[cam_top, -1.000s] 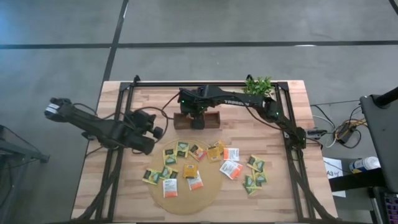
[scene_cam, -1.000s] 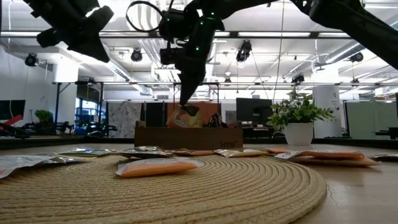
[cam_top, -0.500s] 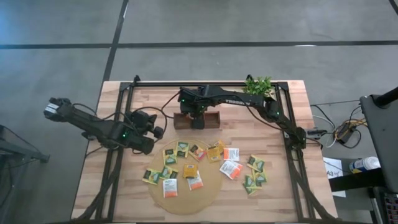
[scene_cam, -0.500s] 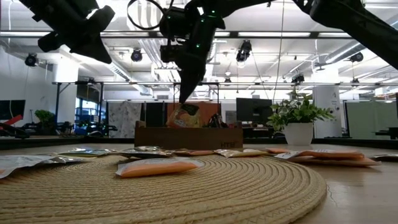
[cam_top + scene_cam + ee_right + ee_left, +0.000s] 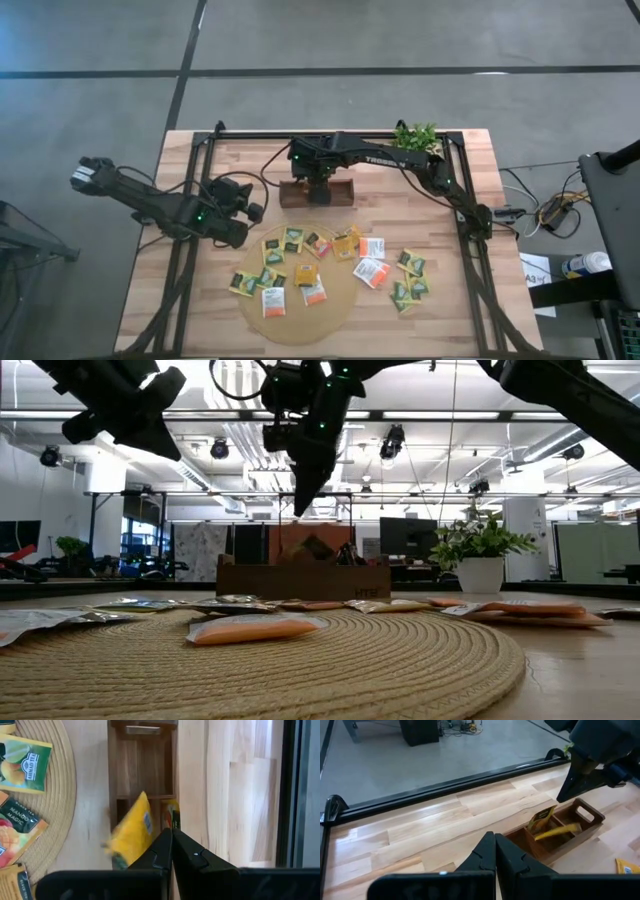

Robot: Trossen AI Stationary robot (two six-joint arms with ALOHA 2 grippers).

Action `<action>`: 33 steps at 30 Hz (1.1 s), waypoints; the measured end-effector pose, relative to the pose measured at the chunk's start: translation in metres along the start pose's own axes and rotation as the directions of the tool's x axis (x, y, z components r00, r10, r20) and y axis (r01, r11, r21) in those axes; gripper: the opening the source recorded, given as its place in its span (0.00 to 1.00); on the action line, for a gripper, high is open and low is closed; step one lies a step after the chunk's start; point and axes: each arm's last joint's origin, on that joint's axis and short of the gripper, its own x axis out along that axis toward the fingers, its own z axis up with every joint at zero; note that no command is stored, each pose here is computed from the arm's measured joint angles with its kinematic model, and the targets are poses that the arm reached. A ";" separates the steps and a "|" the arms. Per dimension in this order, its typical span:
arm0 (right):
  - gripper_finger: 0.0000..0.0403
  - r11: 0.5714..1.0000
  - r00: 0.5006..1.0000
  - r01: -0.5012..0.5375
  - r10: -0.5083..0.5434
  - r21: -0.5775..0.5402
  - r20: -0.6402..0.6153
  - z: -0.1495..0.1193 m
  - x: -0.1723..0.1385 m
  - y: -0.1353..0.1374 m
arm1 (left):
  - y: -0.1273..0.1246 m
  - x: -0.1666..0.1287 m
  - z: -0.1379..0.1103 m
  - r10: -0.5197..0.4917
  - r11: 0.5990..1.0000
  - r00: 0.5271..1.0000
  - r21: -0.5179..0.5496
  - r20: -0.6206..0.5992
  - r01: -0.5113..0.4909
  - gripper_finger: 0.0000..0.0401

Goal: Pick & Place Tea
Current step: Put the yellow tea bag into the middle section of the wooden organizer

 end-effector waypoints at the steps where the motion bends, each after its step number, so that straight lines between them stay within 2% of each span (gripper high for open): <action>1: 0.02 1.000 1.000 0.000 0.000 0.000 0.000 0.000 0.000 0.000 | 0.000 0.000 0.000 0.001 1.000 1.000 0.000 0.003 -0.001 0.00; 9: 0.02 1.000 0.999 0.021 -0.021 0.008 -0.042 -0.004 -0.001 0.000 | -0.001 0.000 0.000 -0.004 1.000 1.000 -0.010 0.005 0.004 0.00; 14: 0.02 1.000 0.993 -0.003 0.004 0.009 -0.120 -0.014 -0.015 0.004 | -0.001 0.000 0.000 -0.005 1.000 1.000 -0.004 0.005 0.005 0.00; 17: 0.04 1.000 0.993 -0.011 0.010 -0.011 -0.118 -0.014 -0.025 0.011 | -0.002 0.000 0.000 -0.006 1.000 1.000 0.020 0.005 0.005 0.00; 24: 0.21 0.997 0.996 -0.029 0.023 -0.071 -0.092 -0.009 -0.033 0.035 | -0.002 0.000 0.000 -0.007 0.999 1.000 0.037 0.007 0.007 0.00; 29: 0.35 0.985 0.992 -0.053 0.033 -0.162 -0.122 -0.012 -0.013 0.059 | -0.002 0.000 0.000 -0.006 0.999 1.000 0.041 0.008 0.006 0.00; 33: 0.41 0.979 0.993 0.019 -0.042 -0.204 -0.113 -0.018 0.008 0.074 | -0.002 0.000 0.000 -0.010 0.998 1.000 0.063 -0.003 0.010 0.00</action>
